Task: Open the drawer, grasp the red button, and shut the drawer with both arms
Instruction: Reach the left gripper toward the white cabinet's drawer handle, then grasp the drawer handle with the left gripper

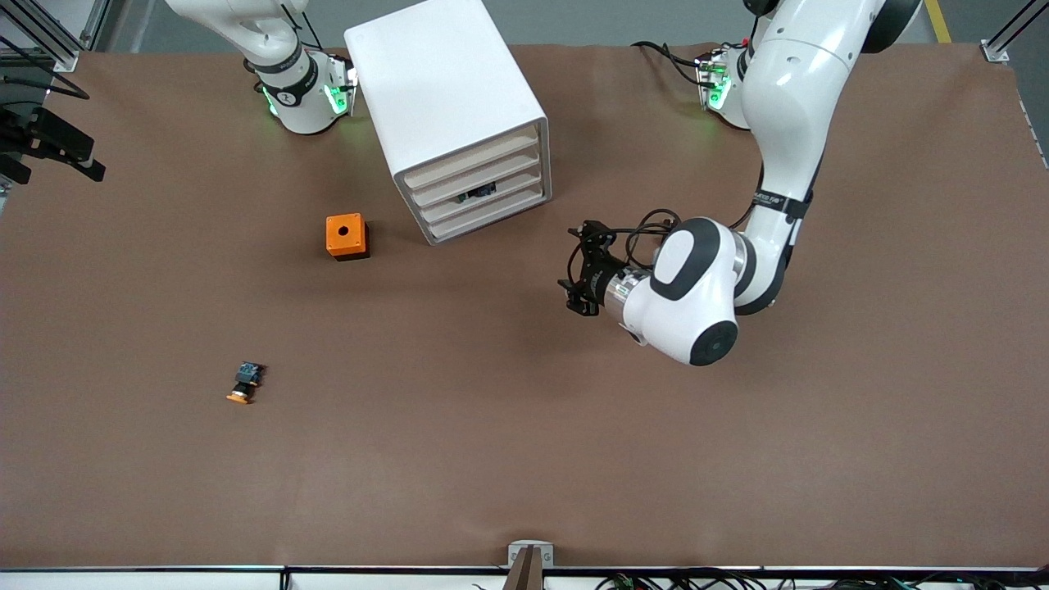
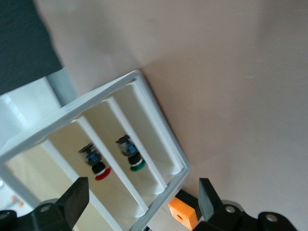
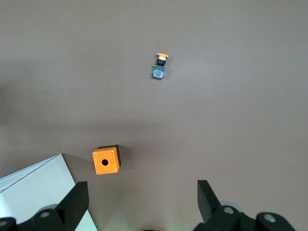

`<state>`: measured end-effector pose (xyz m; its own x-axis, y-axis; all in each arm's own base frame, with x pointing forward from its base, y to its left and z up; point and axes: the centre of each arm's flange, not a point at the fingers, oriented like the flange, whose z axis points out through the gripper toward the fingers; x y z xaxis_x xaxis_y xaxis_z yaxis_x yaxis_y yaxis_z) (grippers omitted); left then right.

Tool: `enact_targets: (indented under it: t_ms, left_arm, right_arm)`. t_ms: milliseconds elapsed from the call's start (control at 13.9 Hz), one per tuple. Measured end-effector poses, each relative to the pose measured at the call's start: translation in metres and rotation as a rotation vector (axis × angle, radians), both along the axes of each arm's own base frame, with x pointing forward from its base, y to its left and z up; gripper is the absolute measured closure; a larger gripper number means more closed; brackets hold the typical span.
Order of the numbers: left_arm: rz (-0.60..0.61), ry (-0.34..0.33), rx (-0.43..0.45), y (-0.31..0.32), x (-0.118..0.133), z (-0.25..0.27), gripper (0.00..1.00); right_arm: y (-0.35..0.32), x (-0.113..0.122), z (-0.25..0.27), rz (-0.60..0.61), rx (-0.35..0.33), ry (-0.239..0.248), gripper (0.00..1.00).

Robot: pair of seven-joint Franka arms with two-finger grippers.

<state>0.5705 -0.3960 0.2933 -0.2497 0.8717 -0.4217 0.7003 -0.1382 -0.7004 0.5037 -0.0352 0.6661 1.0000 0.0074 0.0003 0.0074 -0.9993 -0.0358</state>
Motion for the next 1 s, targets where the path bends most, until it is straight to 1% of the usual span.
enact_targets:
  t_ms: [215, 287, 430, 502, 574, 717, 789, 861, 932, 1004]
  left_arm:
    - [0.034, 0.215, 0.08, -0.022, -0.026, -0.028, 0.0]
    - [0.03, 0.271, 0.099, -0.03, -0.036, -0.037, 0.0]
    - [0.02, 0.361, 0.131, -0.041, -0.051, -0.052, 0.0]
    - [0.015, 0.402, 0.144, -0.044, -0.058, -0.06, 0.04]
    - [0.007, 0.434, 0.154, -0.047, -0.063, -0.068, 0.04]
    - [-0.018, 0.485, 0.159, -0.052, -0.074, -0.081, 0.23]
    - [-0.028, 0.513, 0.158, -0.055, -0.08, -0.085, 0.37]
    - [-0.036, 0.542, 0.16, -0.058, -0.085, -0.089, 0.42]
    - [-0.043, 0.569, 0.163, -0.062, -0.09, -0.092, 0.42]
    - [-0.049, 0.589, 0.163, -0.065, -0.095, -0.095, 0.46]
  right_arm:
    - [0.0, 0.0, 0.0, 0.0, 0.0, 0.0, 0.0]
    - [0.0, 0.0, 0.0, 0.0, 0.0, 0.0, 0.0]
    - [0.0, 0.0, 0.0, 0.0, 0.0, 0.0, 0.0]
    - [0.0, 0.0, 0.0, 0.0, 0.0, 0.001, 0.0]
    - [0.0, 0.0, 0.0, 0.0, 0.0, 0.001, 0.0]
    - [0.0, 0.0, 0.0, 0.0, 0.0, 0.001, 0.0]
    - [0.0, 0.0, 0.0, 0.0, 0.0, 0.001, 0.0]
    - [0.0, 0.0, 0.0, 0.0, 0.0, 0.001, 0.0]
    - [0.0, 0.0, 0.0, 0.0, 0.0, 0.002, 0.0]
    - [0.0, 0.0, 0.0, 0.0, 0.0, 0.002, 0.0]
